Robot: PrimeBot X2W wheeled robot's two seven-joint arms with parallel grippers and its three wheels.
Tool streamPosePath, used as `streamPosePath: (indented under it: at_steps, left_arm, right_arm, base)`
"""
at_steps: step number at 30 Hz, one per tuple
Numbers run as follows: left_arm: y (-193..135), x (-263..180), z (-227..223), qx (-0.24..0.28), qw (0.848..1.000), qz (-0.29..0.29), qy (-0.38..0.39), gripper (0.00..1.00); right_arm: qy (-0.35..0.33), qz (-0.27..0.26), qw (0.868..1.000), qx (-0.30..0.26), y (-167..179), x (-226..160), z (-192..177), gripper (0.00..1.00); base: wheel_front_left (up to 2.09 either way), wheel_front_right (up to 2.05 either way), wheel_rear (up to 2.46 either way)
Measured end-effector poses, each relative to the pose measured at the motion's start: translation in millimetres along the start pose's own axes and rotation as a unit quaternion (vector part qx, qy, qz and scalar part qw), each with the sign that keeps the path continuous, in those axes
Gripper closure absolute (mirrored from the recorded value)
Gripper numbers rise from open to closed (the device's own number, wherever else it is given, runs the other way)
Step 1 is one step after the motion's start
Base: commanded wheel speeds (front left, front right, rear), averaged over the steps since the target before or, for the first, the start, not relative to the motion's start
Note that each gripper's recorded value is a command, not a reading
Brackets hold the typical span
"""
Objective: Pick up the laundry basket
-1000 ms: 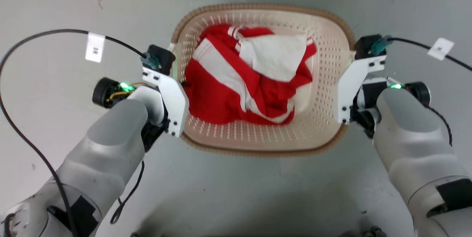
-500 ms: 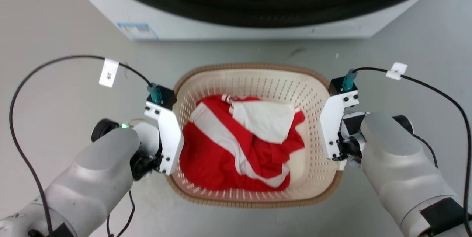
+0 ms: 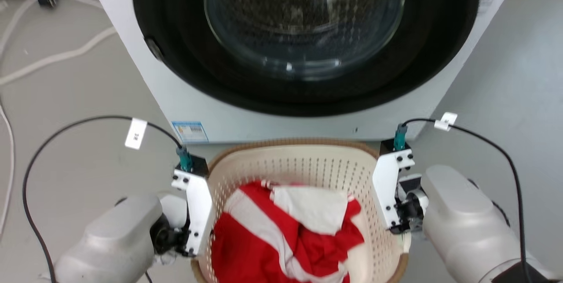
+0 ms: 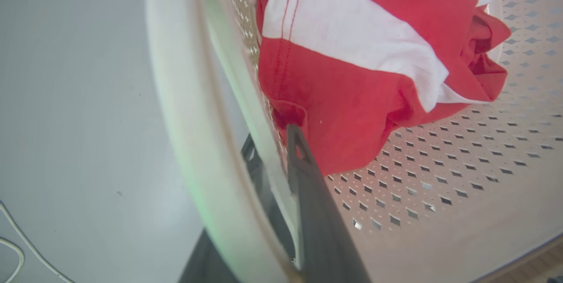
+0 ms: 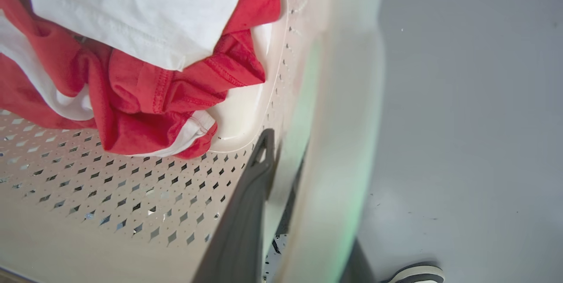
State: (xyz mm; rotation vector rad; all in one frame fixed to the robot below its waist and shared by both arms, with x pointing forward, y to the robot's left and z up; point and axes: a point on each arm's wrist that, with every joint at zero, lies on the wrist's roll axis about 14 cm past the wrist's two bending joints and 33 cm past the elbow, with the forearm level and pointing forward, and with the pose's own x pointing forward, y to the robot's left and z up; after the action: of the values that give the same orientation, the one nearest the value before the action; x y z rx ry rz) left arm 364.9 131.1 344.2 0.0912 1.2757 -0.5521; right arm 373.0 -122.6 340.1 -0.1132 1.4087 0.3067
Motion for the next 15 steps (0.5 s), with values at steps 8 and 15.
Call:
streamPosePath:
  at_steps: [8,15]
  left_arm:
    - [-12.6,-33.7,-10.9,-0.001,1.000,0.010,-0.007,1.00]
    - [-15.8,-46.6,-13.8,-0.003,1.000,0.013,-0.008,1.00]
  right_arm:
    - [-0.023,0.002,1.000,-0.008,14.4,-33.1,-10.1,1.00]
    - [-0.038,0.001,0.999,-0.012,18.8,-48.9,-10.3,1.00]
  base:
    - [0.00,0.00,0.00]
    - [0.00,0.00,0.00]
